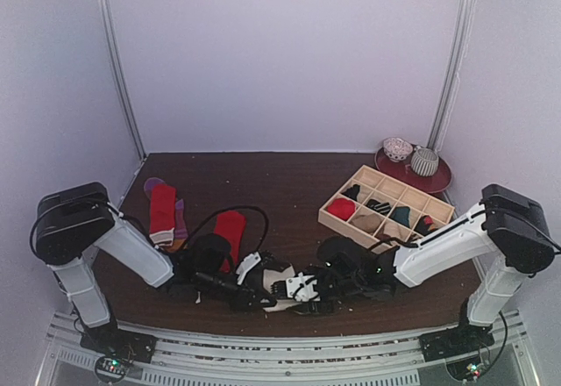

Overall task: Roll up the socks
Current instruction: Roll the sock at the center of the board.

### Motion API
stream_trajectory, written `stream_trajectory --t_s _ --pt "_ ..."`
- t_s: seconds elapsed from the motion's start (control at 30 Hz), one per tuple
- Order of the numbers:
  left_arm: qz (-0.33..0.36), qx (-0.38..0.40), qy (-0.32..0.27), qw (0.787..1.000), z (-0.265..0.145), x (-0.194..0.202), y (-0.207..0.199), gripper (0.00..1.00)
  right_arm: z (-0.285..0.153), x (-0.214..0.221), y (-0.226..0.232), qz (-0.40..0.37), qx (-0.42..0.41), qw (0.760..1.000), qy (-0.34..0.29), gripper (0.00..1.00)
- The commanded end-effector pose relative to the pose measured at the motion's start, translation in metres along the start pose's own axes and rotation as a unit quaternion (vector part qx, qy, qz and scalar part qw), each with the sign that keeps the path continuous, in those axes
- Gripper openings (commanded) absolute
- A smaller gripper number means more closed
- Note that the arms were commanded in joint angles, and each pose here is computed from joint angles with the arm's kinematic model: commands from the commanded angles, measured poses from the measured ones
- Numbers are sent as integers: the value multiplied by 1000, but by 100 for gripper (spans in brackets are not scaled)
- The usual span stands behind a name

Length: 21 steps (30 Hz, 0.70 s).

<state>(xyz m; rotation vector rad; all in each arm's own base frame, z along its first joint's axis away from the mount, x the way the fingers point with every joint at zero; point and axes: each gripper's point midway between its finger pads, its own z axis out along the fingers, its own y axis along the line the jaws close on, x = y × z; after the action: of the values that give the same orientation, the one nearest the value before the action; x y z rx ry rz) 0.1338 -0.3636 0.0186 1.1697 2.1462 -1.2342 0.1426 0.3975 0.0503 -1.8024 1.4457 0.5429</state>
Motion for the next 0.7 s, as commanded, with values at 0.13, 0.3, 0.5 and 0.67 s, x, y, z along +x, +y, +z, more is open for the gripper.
stream_trajectory --t_s 0.13,0.3,0.5,0.67 --pt "-112 -66 186 974 -13 122 28 0 11 41 14 52 -18 995 78 42" --pt "-95 -77 176 977 -13 113 31 11 11 43 20 101 -33 991 83 26" --pt "39 -153 36 987 -38 19 33 38 12 45 31 231 -110 961 104 21" --pt "184 -169 -96 964 -67 -51 0 44 16 46 38 338 -176 915 135 21"
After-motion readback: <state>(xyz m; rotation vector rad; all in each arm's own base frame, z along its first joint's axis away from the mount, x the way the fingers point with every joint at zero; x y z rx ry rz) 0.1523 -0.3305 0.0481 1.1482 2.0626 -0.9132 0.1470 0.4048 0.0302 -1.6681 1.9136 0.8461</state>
